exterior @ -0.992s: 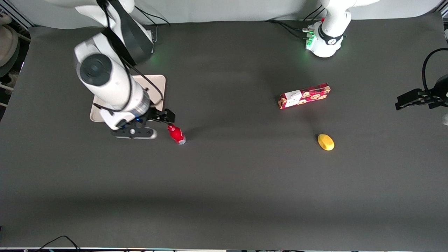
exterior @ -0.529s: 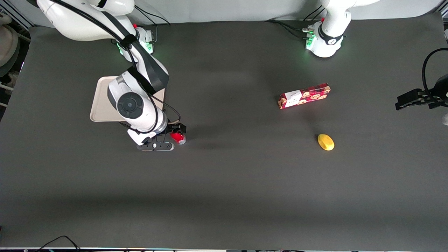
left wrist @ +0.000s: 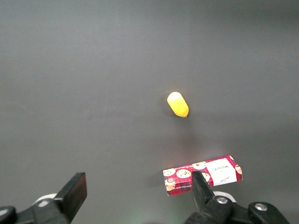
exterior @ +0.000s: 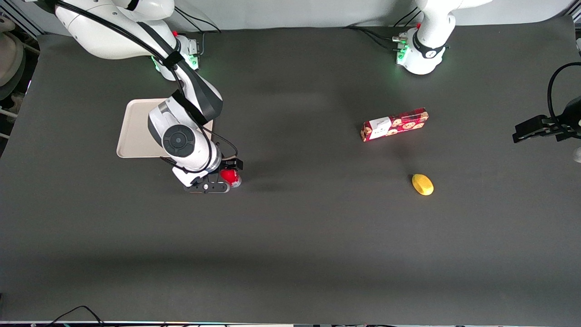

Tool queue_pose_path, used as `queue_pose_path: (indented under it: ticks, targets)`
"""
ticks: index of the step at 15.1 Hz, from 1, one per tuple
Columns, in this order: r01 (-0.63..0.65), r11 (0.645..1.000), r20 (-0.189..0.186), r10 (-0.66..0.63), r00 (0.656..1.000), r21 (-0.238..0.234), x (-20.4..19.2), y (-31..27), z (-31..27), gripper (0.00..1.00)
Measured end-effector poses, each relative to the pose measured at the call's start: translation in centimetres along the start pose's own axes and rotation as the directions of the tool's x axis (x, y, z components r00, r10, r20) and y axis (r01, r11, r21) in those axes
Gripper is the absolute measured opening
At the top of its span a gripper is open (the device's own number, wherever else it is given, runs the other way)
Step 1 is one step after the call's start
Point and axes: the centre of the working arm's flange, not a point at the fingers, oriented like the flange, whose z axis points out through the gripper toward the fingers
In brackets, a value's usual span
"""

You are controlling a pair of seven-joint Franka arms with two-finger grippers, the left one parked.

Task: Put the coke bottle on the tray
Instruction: 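Lower the right gripper and close it around the bottle's cap end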

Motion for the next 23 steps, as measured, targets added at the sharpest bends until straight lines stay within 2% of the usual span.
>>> queue_pose_path:
  ticks: [7,8,9,13,16,17,23]
  targets:
    - [0.001,1.000,-0.033,-0.001,0.999,0.001,-0.5,-0.3,-1.8,0.80]
    - [0.002,1.000,-0.035,-0.002,0.999,0.001,-0.5,-0.4,-1.9,0.80]
    - [0.001,1.000,-0.035,-0.001,0.999,0.001,-0.6,-0.4,-1.9,0.73]
    - [0.001,1.000,-0.030,-0.002,1.000,-0.002,-0.8,-0.5,-1.5,0.69]
    - [0.001,1.000,-0.030,-0.001,1.000,-0.002,-0.8,-0.5,-1.5,0.37]
    - [0.000,1.000,-0.031,0.000,1.000,-0.002,-0.8,-0.5,-1.6,0.32]
    - [-0.018,1.000,-0.040,0.018,0.999,-0.010,-0.8,-0.3,-3.1,0.32]
